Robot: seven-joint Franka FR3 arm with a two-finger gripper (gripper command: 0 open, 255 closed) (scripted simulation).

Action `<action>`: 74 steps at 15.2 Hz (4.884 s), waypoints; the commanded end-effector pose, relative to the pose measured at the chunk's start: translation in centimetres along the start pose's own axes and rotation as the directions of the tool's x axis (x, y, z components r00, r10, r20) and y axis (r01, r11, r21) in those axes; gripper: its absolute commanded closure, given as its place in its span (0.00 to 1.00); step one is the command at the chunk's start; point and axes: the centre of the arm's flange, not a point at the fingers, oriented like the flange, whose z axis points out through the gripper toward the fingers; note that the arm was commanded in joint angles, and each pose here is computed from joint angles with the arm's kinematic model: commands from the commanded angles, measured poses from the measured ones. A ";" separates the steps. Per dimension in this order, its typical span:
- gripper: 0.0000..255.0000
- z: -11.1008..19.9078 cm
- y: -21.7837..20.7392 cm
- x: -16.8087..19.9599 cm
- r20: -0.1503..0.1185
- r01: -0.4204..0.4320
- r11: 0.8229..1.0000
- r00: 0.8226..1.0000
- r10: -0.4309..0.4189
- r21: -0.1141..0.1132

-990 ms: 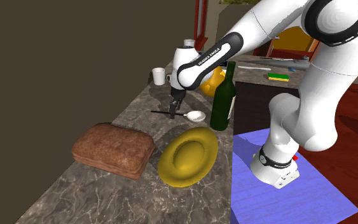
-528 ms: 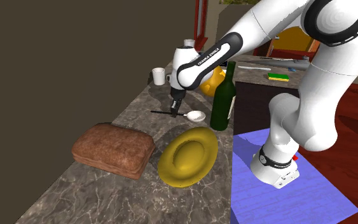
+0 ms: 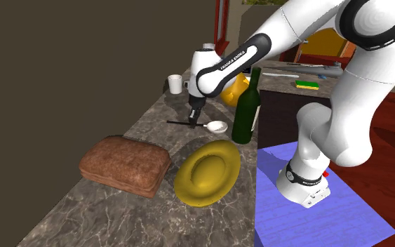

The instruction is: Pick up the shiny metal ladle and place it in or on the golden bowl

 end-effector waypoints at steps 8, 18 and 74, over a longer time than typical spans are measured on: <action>1.00 -4.5 -0.4 0.5 0.002 0.000 1.000 1.000 0.000 0.000; 1.00 -9.8 -0.9 1.1 0.002 0.000 1.000 1.000 0.000 0.000; 1.00 -7.8 -28.1 -12.9 0.002 0.000 1.000 1.000 0.000 0.000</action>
